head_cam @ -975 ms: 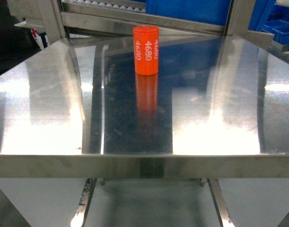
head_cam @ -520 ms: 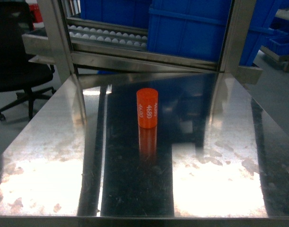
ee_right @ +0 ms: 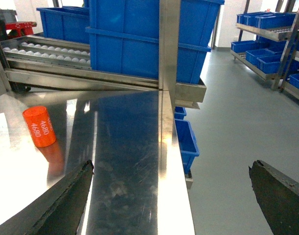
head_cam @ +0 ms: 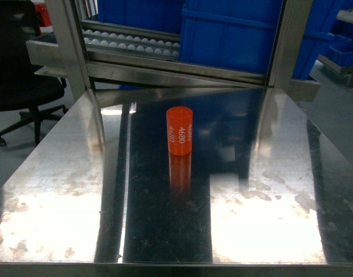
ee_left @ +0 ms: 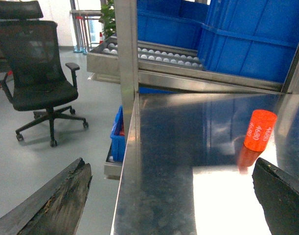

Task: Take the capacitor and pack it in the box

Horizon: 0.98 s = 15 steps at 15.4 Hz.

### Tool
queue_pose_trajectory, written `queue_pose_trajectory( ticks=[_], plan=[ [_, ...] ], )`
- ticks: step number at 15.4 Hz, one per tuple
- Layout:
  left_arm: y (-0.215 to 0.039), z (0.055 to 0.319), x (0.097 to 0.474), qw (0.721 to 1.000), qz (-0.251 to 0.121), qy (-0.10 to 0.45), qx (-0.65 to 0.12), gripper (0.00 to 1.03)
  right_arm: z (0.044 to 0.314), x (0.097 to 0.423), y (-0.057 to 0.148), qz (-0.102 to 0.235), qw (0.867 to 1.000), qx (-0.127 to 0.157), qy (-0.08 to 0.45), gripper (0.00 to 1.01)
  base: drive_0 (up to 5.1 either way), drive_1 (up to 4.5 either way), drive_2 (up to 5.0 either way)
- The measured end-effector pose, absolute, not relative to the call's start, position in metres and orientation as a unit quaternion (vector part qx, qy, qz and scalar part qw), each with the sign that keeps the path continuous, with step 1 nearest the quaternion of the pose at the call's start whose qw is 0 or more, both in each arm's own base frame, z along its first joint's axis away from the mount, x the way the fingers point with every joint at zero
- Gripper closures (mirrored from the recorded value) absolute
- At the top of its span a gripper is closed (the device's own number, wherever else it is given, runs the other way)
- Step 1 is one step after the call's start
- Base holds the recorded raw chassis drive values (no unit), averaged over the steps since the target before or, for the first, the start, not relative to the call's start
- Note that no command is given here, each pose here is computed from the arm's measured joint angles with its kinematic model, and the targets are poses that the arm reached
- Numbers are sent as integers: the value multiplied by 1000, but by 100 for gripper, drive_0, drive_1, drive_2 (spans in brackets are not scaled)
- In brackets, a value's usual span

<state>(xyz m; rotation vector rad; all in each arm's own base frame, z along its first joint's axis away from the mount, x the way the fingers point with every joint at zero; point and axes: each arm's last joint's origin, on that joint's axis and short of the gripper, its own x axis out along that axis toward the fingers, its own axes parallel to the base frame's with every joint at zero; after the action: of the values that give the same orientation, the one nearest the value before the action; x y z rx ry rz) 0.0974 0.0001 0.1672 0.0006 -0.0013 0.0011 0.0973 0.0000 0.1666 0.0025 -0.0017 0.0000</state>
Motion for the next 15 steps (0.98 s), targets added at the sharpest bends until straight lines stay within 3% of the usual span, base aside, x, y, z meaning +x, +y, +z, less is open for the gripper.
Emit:
queue_pose_trajectory(
  ticks=[11, 14, 15],
  plan=[
    [0, 167, 97, 1000, 1, -1, 0, 5, 167, 97, 0, 0, 1000, 1, -1, 3, 0, 0, 0],
    [-3, 162, 107, 998, 28, 50, -27, 5, 167, 97, 0, 0, 1000, 1, -1, 3, 0, 0, 0],
    [-8, 164, 116, 998, 10, 50, -45, 5, 167, 97, 0, 0, 1000, 1, -1, 3, 0, 0, 0]
  ],
)
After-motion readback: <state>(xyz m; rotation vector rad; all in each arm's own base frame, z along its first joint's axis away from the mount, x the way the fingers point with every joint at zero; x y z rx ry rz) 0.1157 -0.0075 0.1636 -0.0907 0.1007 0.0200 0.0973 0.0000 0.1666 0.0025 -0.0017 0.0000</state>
